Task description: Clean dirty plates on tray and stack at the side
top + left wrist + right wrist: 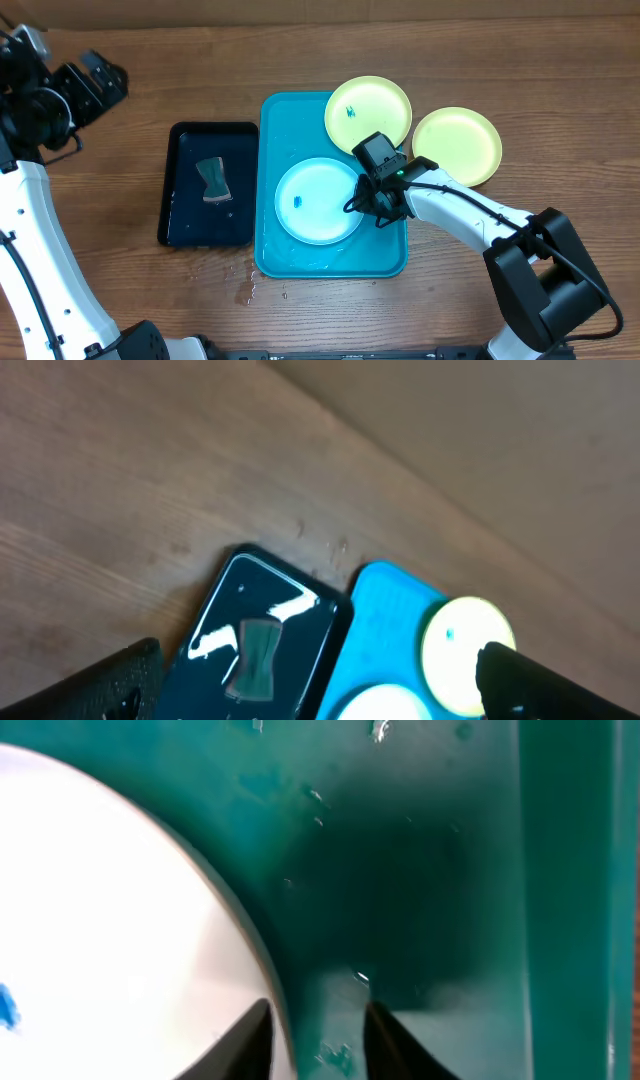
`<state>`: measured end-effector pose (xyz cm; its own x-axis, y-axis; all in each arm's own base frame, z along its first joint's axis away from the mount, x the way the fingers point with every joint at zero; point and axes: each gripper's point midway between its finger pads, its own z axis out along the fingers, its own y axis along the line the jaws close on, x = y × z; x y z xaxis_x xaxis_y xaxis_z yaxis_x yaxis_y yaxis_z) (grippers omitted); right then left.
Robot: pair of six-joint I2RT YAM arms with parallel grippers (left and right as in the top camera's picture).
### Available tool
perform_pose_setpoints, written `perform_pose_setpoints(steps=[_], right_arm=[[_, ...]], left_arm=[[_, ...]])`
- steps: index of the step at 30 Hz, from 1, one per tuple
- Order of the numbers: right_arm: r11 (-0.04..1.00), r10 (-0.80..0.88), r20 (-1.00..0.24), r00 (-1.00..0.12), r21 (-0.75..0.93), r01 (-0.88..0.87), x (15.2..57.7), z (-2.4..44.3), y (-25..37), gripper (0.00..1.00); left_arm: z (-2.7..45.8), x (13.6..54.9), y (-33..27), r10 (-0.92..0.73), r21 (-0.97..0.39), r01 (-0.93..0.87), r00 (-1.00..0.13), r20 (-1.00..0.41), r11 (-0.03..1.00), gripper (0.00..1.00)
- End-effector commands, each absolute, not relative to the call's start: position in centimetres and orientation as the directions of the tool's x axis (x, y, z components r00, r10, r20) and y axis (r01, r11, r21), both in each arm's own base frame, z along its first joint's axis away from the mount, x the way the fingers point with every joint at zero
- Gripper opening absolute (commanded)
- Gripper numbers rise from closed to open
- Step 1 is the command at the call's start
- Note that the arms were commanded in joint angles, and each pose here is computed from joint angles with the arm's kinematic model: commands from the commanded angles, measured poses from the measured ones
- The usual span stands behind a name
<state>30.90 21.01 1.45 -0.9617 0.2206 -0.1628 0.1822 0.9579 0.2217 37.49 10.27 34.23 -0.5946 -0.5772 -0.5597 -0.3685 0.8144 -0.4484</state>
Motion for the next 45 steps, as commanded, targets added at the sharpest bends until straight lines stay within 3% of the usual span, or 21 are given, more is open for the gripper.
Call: perform_pose_setpoints(steps=[1,6,9,10,11,12,20,22,23,24,25,26,28,34,38,45], right_arm=[[0.97,0.139,-0.204,-0.969,0.225,0.091,31.1,2.2,21.3,0.27],[0.969,0.14,-0.209,-0.968,0.229,0.091,31.2,2.2,21.4,0.14],[0.968,0.142,-0.212,-0.967,0.233,0.091,31.3,2.3,21.5,0.11],[0.968,0.145,-0.211,-0.967,0.233,0.094,31.3,2.2,21.5,0.12],[0.964,0.153,-0.198,-0.968,0.245,0.103,31.1,2.2,21.7,0.28],[0.961,0.151,-0.187,-0.971,0.257,0.1,30.9,2.3,21.9,0.32],[0.96,0.146,-0.166,-0.975,0.263,0.099,30.5,2.2,22.0,0.38],[0.96,0.147,-0.165,-0.975,0.262,0.1,30.5,2.2,22.0,0.38],[0.96,0.147,-0.165,-0.975,0.262,0.1,30.5,2.2,22.0,0.38],[0.96,0.147,-0.165,-0.975,0.262,0.1,30.5,2.2,22.0,0.38],[0.96,0.147,-0.166,-0.975,0.263,0.1,30.5,2.2,22.0,0.38],[0.959,0.147,-0.168,-0.975,0.264,0.1,30.6,2.2,22.0,0.38],[0.959,0.148,-0.171,-0.974,0.264,0.099,30.6,2.2,22.0,0.38],[0.959,0.148,-0.171,-0.974,0.264,0.099,30.6,2.2,22.0,0.38],[0.959,0.148,-0.171,-0.974,0.264,0.099,30.6,2.2,22.0,0.38],[0.959,0.148,-0.172,-0.974,0.264,0.099,30.6,2.2,22.0,0.38]], left_arm=[[34.4,37.9,10.7,-0.617,-0.475,-0.397,-0.565,-0.548,0.786,1.0],[33.6,37.2,7.7,-0.615,-0.551,-0.339,-0.642,-0.457,0.763,1.0],[31.2,36.1,5.8,-0.541,-0.494,-0.319,-0.732,-0.414,0.809,1.0],[30.1,35.8,5.5,-0.523,-0.459,-0.331,-0.756,-0.394,0.824,1.0],[27.6,35.2,4.8,-0.491,-0.378,-0.358,-0.794,-0.358,0.854,0.99],[26.5,35.2,4.5,-0.472,-0.34,-0.361,-0.811,-0.345,0.868,0.98],[19.5,37.2,0.7,-0.354,-0.262,-0.277,-0.878,-0.321,0.925,1.0],[18.4,37.9,0.4,-0.337,-0.25,-0.264,-0.884,-0.324,0.932,0.88],[17.6,38.0,0.5,-0.334,-0.233,-0.268,-0.888,-0.316,0.935,0.77],[16.4,38.1,1.0,-0.332,-0.194,-0.285,-0.896,-0.294,0.939,0.55],[15.2,38.2,1.7,-0.331,-0.153,-0.299,-0.902,-0.276,0.942,0.39],[14.3,38.4,2.0,-0.331,-0.132,-0.306,-0.906,-0.262,0.943,0.33],[12.8,38.6,2.0,-0.332,-0.121,-0.312,-0.916,-0.226,0.942,0.31],[7.1,38.2,1.8,-0.331,-0.091,-0.325,-0.941,-0.067,0.941,0.38],[4.2,37.5,1.7,-0.319,-0.069,-0.319,-0.948,0.019,0.945,0.29],[2.7,37.0,1.7,-0.317,-0.057,-0.321,-0.946,0.065,0.945,0.27]])
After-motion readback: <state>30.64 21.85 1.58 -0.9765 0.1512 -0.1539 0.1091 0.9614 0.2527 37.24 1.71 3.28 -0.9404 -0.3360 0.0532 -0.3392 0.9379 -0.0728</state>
